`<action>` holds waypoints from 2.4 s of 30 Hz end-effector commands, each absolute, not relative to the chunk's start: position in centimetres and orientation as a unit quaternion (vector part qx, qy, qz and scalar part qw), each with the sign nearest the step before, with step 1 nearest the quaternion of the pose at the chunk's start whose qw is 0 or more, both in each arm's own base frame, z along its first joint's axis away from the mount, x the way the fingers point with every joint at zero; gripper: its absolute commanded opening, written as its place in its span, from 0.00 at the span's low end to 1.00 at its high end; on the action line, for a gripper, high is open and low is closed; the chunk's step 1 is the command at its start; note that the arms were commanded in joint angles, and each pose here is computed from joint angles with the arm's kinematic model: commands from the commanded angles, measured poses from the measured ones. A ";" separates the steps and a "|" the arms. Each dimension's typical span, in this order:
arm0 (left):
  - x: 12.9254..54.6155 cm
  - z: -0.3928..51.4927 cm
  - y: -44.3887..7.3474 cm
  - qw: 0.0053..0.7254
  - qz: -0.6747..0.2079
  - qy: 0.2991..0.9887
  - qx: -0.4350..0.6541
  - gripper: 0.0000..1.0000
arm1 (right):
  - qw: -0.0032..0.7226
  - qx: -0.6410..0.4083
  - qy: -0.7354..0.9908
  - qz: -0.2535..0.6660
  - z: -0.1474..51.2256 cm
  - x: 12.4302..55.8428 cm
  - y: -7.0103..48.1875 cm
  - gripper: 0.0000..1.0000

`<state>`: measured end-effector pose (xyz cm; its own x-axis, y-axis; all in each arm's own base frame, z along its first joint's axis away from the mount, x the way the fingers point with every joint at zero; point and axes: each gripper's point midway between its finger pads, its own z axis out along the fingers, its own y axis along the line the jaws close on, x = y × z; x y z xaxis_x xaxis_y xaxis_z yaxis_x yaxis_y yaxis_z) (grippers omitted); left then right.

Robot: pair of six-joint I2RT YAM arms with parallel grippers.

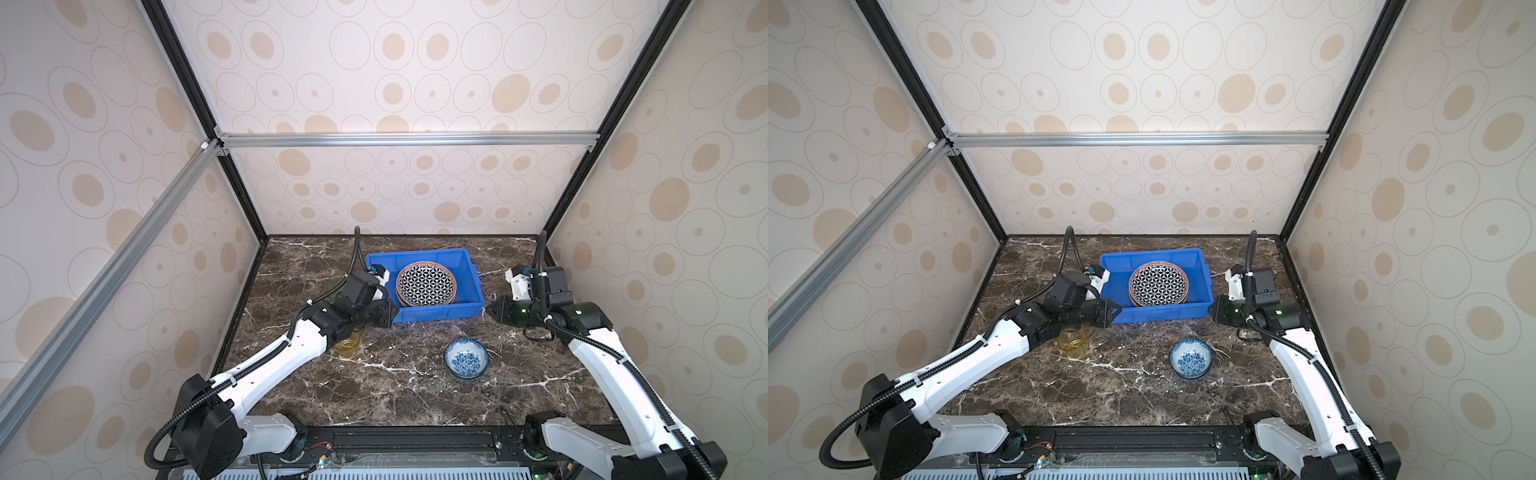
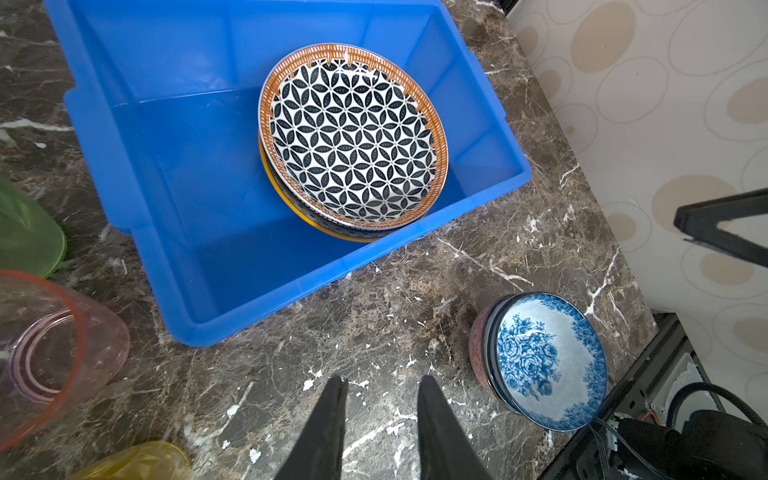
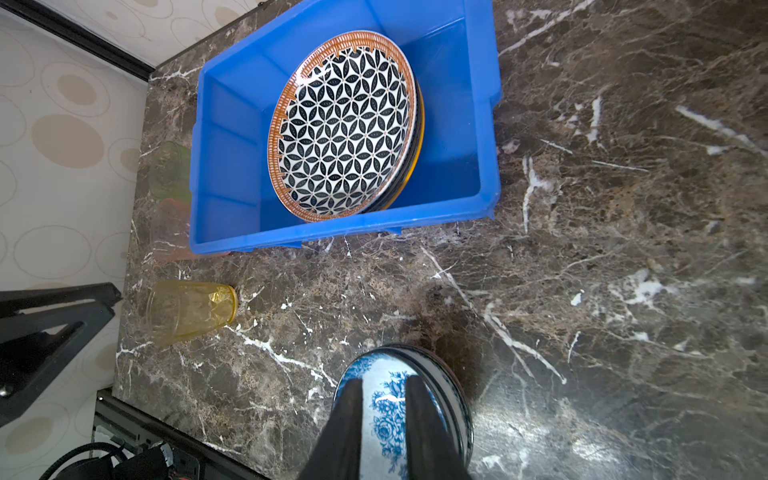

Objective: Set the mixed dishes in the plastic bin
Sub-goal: 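Move the right gripper toward the stack of blue floral bowls, then grip the bowl stack rim with the right gripper while the left gripper approaches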

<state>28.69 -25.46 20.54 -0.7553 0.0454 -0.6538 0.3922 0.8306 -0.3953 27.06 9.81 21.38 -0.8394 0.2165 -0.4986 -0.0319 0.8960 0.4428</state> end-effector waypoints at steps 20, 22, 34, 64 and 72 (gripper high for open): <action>27.9 21.0 -27.4 0.314 -0.290 0.895 0.127 0.30 | 0.248 0.052 0.950 0.182 20.1 20.9 7.8 0.22; 27.7 20.9 -27.5 0.310 -0.287 0.897 0.129 0.30 | 0.247 0.054 0.949 0.185 19.9 20.6 7.8 0.22; 26.9 20.9 -28.2 0.308 -0.282 0.898 0.137 0.30 | 0.241 0.059 0.949 0.195 19.7 19.4 7.9 0.22; 26.4 19.4 -31.3 0.283 -0.287 0.898 0.174 0.30 | 0.204 0.073 0.957 0.195 16.0 18.5 9.0 0.20; 26.5 18.8 -31.7 0.278 -0.280 0.901 0.180 0.30 | 0.188 0.063 0.965 0.171 14.0 18.8 9.3 0.19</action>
<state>26.04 -30.60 16.72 -0.8101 0.1729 -0.5602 0.4478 0.7992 -0.4010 18.51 9.56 14.36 -0.9269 0.1826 -0.3280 0.0491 0.9252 0.3763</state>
